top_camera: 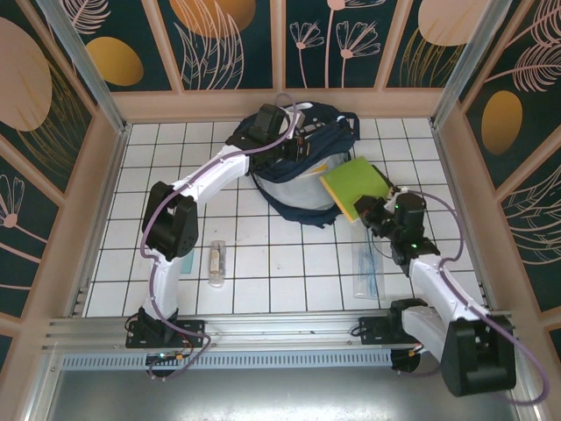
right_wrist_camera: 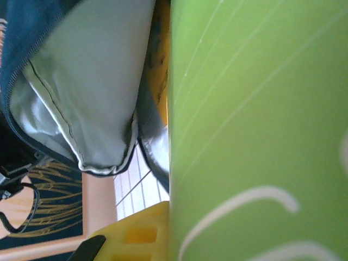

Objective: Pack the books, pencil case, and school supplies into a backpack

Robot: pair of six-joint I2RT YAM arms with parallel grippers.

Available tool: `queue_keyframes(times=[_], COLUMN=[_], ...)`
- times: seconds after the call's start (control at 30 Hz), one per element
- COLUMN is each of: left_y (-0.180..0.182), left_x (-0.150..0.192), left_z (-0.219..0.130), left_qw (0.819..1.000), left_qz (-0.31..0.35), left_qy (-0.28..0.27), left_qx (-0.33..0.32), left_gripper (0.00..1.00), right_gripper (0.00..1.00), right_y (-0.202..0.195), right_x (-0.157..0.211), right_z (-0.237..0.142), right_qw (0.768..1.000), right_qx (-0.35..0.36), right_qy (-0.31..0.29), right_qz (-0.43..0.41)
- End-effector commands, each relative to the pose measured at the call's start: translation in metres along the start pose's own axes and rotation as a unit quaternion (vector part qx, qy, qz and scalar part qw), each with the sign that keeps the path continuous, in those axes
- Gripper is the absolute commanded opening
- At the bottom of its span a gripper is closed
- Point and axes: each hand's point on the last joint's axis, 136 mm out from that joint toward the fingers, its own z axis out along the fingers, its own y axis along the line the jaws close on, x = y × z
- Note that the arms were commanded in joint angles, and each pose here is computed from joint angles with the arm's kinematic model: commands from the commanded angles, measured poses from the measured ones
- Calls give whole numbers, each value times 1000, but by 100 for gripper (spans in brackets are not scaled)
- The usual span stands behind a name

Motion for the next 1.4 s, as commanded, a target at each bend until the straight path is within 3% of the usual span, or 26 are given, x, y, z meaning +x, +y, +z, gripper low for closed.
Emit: queue_keyframes(times=[0.0, 0.4, 0.6, 0.8, 0.9, 0.97, 1.07, 1.2, 1.37], left_y=[-38, -39, -45, -47, -45, -43, -41, -40, -39], left_x=[-50, -40, -45, -47, -49, -50, -53, -56, -54], left_z=[-25, -22, -25, -26, -27, -26, -25, -22, -17], left_qw=[995, 994, 992, 991, 990, 990, 990, 989, 988], left_qz=[-8, -24, -35, -46, -50, -53, -56, -62, -72], left_qy=[-70, -64, -71, -77, -85, -89, -96, -102, -100], left_qx=[66, 81, 96, 101, 99, 94, 89, 93, 97], left_gripper=[0, 0, 0, 0, 0, 0, 0, 0, 0], right_gripper=[0, 0, 0, 0, 15, 41, 65, 76, 78], right_y=[49, 102, 78, 63, 48, 40, 27, 13, -8], right_x=[-15, -27, -21, -16, -14, -11, -4, 1, 6], right_z=[16, 144, 217, 262, 264, 257, 232, 189, 138], right_qw=[996, 989, 993, 996, 996, 995, 995, 994, 991], right_qx=[-88, -142, -117, -68, -30, -8, 40, 80, 131], right_qy=[-28, -5, 1, -16, -19, -13, -2, 3, 25], right_qz=[-2, -40, 13, 53, 84, 95, 96, 78, 34])
